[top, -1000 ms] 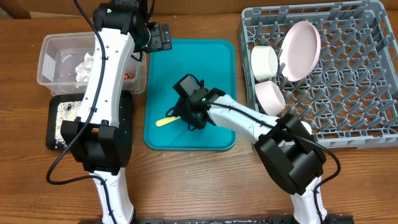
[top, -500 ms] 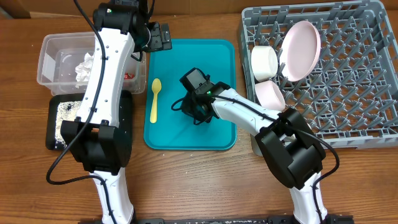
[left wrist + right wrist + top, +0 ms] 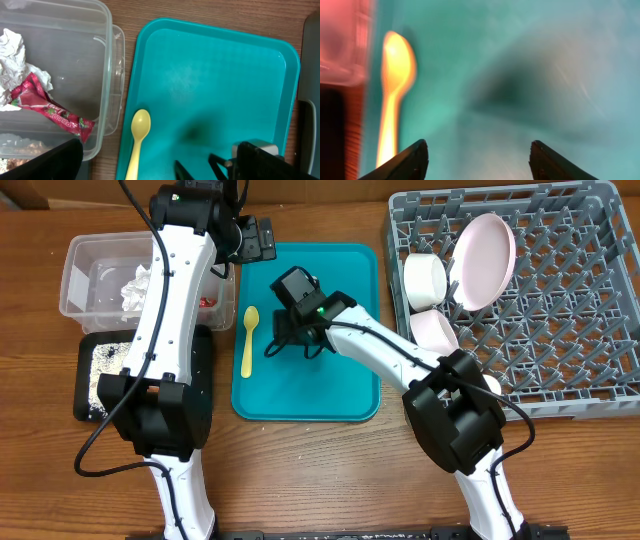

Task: Sort waste into correct bins and load items into the dishwasher

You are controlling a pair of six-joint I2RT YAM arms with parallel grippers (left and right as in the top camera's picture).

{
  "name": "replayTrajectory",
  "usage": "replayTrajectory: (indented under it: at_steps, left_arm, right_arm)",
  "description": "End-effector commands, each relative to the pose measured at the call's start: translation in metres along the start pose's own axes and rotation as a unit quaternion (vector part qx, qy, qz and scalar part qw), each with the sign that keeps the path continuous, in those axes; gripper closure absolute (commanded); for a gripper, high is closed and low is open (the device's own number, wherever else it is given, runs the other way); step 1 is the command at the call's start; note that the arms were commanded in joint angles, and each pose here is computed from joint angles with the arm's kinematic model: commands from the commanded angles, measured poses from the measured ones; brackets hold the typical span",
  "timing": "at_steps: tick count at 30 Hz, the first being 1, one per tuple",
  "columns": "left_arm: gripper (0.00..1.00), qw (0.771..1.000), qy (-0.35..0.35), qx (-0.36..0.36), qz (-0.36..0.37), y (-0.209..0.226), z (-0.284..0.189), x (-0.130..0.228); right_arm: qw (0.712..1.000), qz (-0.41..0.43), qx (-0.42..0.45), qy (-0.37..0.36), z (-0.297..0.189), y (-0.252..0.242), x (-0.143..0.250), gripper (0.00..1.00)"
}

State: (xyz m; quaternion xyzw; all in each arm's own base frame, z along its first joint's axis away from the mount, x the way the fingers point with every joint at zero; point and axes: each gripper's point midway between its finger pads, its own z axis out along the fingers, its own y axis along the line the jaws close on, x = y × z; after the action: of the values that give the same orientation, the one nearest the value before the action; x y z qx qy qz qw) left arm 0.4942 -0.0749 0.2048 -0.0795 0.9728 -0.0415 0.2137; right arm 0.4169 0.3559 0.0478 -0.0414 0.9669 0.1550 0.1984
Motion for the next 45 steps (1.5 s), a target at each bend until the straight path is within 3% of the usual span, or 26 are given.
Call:
replayTrajectory:
  at_steps: [1, 6, 19, 30, 36, 45]
  left_arm:
    - [0.00, 1.000, -0.006, -0.001, 0.000, -0.002, -0.003, -0.002]
    - [0.00, 1.000, -0.006, -0.001, 0.000, -0.002, -0.003, -0.002]
    - [0.00, 1.000, -0.006, -0.001, 0.000, -0.002, -0.003, -0.002]
    - [0.00, 0.999, -0.037, -0.002, -0.013, 0.006, -0.008, -0.020]
    - [0.00, 0.975, -0.077, -0.048, -0.204, 0.072, -0.021, -0.044]
    - [0.00, 0.963, -0.081, -0.063, -0.249, 0.110, -0.023, -0.048]
  right_arm:
    - [0.997, -0.057, -0.010, -0.051, 0.000, 0.024, -0.016, 0.29]
    - [0.993, -0.077, -0.010, -0.092, 0.012, 0.048, -0.014, 0.25]
    - [0.989, -0.085, -0.031, -0.116, 0.023, 0.067, -0.013, 0.26]
    - [0.992, -0.083, -0.010, -0.090, 0.045, 0.054, 0.003, 0.28]
    - [0.994, -0.074, -0.006, -0.083, 0.049, 0.053, 0.009, 0.32]
    - [0.993, -0.068, 0.013, -0.098, 0.061, 0.054, 0.017, 0.33]
